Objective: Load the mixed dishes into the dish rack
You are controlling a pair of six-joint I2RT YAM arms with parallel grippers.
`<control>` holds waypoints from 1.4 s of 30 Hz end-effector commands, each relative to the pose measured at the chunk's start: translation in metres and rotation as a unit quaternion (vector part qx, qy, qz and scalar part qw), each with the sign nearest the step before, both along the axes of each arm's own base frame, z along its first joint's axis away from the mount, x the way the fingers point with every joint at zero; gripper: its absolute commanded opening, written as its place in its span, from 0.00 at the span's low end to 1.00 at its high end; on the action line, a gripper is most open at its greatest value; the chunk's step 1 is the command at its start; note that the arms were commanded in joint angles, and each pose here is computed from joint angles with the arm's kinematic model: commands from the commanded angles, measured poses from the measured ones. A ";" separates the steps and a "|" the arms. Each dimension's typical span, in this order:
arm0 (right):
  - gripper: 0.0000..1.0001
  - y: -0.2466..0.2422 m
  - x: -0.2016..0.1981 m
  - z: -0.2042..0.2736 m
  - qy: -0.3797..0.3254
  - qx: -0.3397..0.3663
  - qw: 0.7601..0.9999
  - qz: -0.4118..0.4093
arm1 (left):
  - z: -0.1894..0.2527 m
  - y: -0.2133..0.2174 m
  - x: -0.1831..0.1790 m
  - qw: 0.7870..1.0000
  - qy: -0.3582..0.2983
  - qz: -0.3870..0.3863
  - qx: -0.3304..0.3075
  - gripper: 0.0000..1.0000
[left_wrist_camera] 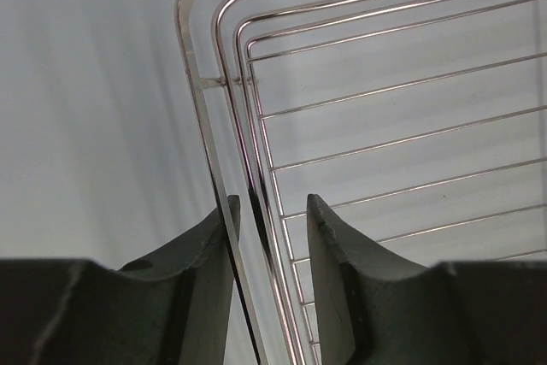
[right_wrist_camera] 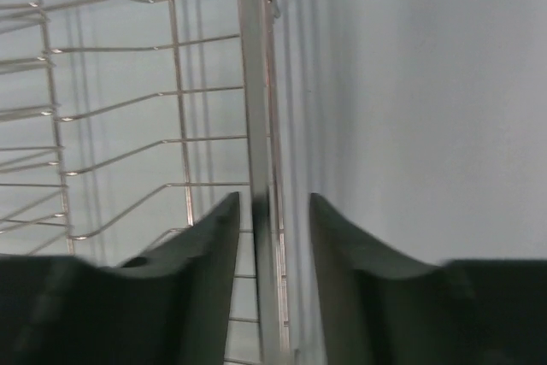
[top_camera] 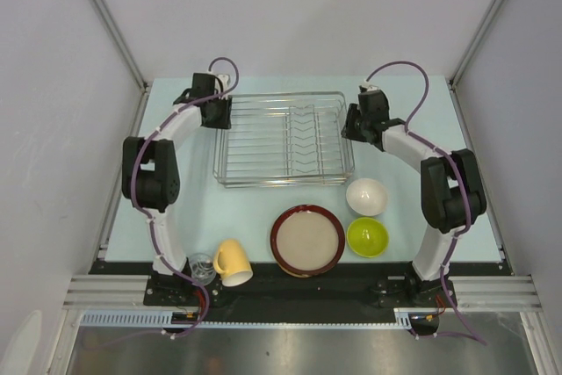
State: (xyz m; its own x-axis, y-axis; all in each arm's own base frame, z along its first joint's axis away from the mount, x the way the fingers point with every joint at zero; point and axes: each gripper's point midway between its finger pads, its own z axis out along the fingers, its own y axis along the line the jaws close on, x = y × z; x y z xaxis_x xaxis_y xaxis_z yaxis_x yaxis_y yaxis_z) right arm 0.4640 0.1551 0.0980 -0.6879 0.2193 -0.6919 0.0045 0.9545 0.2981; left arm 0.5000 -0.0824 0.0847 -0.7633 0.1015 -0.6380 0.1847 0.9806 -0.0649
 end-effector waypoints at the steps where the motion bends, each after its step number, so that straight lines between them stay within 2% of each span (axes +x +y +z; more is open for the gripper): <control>1: 0.55 -0.012 0.015 0.011 -0.018 -0.002 1.000 -0.024 | 0.030 -0.019 0.014 0.999 -0.029 -0.011 -0.027 0.43; 2: 0.64 -0.013 0.015 0.015 -0.021 -0.001 0.999 -0.025 | 0.033 -0.021 0.012 0.999 -0.030 -0.014 -0.031 0.45; 4: 0.75 -0.018 0.015 0.023 -0.027 -0.007 0.999 -0.032 | 0.043 -0.021 0.003 0.999 -0.034 -0.019 -0.034 0.47; 5: 0.81 -0.019 0.015 0.032 -0.035 -0.006 0.999 -0.032 | 0.048 -0.022 -0.001 0.998 -0.036 -0.023 -0.038 0.52; 9: 0.86 -0.030 0.010 0.057 -0.051 -0.018 0.997 -0.046 | 0.067 -0.024 -0.022 0.997 -0.051 -0.037 -0.049 0.62; 10: 0.91 -0.033 0.005 0.058 -0.044 -0.023 0.998 -0.050 | 0.075 -0.024 -0.030 0.996 -0.057 -0.038 -0.051 0.68; 14: 0.95 -0.056 -0.020 0.091 -0.049 -0.047 0.994 -0.089 | 0.102 -0.020 -0.047 0.995 -0.077 -0.042 -0.052 0.81; 18: 0.95 -0.072 -0.062 0.102 -0.019 -0.066 0.992 -0.110 | 0.135 -0.016 -0.068 0.991 -0.110 -0.056 -0.046 0.89; 22: 0.86 -0.083 -0.102 0.103 -0.003 -0.054 0.990 -0.130 | 0.137 -0.009 -0.085 0.991 -0.114 -0.060 -0.031 0.89; 29: 0.79 -0.090 -0.170 0.055 0.068 -0.025 0.986 -0.150 | 0.129 0.007 -0.104 0.993 -0.106 -0.054 -0.014 0.89; 36: 0.75 -0.090 -0.210 0.023 0.115 -0.018 0.978 -0.176 | 0.128 0.010 -0.114 0.993 -0.099 -0.055 -0.015 0.88; 42: 0.70 -0.091 -0.219 0.000 0.132 -0.038 0.970 -0.199 | 0.124 0.014 -0.120 0.994 -0.094 -0.054 -0.014 0.87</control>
